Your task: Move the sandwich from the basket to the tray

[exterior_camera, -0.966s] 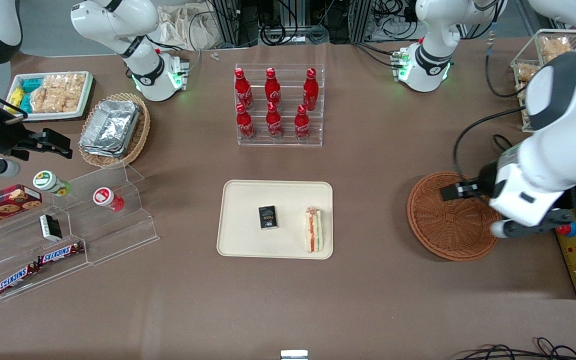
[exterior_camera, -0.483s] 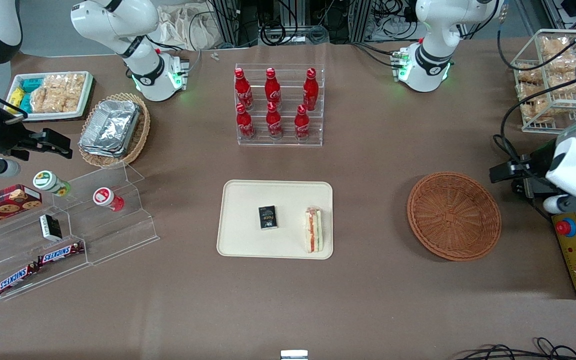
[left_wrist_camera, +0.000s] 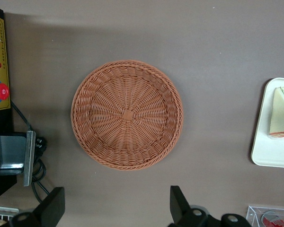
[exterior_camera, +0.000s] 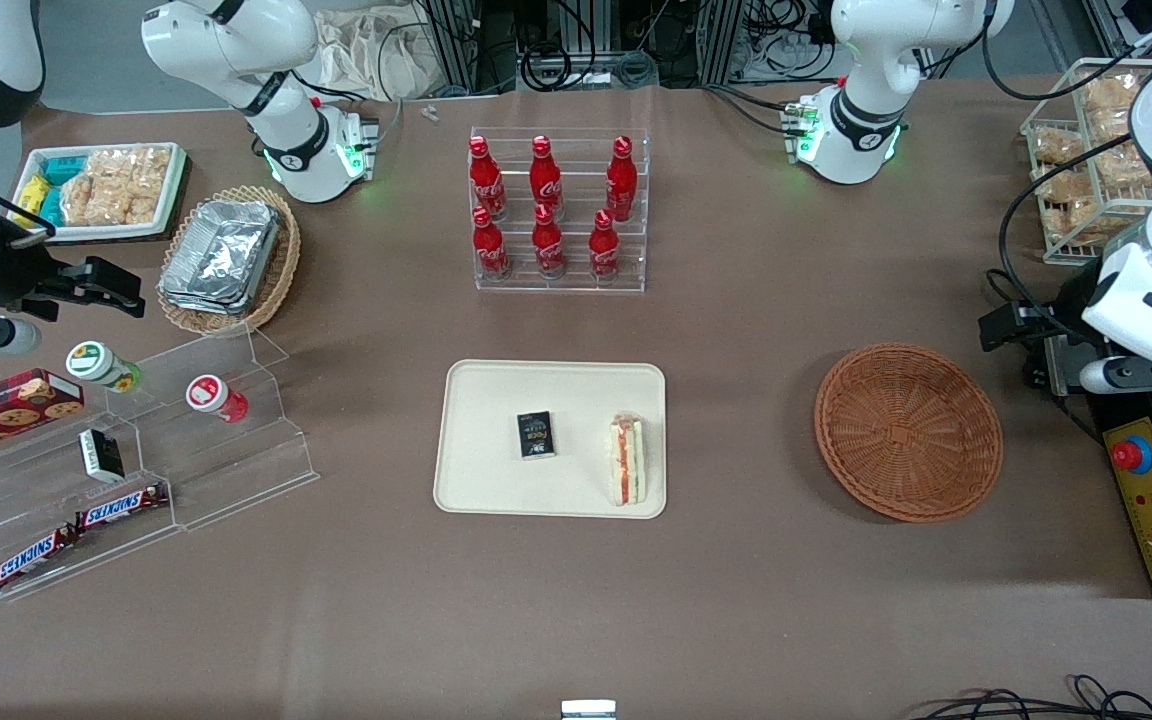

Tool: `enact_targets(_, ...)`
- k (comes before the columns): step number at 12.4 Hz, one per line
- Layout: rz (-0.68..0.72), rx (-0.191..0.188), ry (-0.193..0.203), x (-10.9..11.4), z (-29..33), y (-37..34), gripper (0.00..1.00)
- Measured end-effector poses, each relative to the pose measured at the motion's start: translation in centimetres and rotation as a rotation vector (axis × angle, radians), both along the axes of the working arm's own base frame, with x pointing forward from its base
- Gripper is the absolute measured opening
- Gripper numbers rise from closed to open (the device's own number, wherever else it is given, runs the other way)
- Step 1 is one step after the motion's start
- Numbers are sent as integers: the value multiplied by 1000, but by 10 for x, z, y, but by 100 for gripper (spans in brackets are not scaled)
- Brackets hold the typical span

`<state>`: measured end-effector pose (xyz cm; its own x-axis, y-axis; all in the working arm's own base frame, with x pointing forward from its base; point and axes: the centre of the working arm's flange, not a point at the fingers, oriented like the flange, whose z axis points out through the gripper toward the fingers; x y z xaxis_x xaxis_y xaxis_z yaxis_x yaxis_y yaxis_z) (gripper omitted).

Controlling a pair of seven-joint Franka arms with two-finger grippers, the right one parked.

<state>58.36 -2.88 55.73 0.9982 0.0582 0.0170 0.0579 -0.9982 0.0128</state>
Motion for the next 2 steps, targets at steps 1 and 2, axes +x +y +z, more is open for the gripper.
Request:
enact_targets(1,0,0,-6,1,2,0,100)
enact_targets(2,-1,4,-12,1,7,1,100)
